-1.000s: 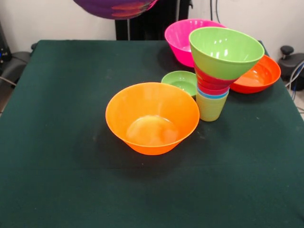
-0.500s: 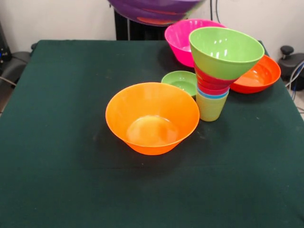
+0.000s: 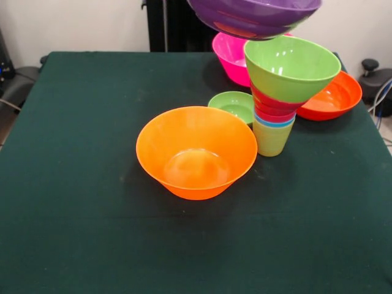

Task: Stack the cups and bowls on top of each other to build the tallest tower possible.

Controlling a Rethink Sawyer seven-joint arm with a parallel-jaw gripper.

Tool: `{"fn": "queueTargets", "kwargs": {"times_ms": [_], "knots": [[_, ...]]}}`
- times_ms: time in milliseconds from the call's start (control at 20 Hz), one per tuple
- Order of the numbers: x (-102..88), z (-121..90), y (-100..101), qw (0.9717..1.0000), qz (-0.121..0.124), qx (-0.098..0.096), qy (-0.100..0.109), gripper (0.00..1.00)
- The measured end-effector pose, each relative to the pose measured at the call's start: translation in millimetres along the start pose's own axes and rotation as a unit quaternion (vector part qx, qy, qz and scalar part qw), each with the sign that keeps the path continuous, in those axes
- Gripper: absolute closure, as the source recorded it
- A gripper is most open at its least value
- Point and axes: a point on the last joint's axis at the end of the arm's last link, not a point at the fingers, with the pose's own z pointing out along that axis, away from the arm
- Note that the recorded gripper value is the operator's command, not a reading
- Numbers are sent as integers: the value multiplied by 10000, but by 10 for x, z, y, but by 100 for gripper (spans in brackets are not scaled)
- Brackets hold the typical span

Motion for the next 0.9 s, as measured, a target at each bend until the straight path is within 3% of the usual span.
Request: {"fn": "queueTargets", "kwargs": {"times_ms": [350, 900], "knots": [[74, 47, 60, 9999, 122, 92, 48, 100], [178, 250, 245, 9991, 216, 25, -364, 100]]}}
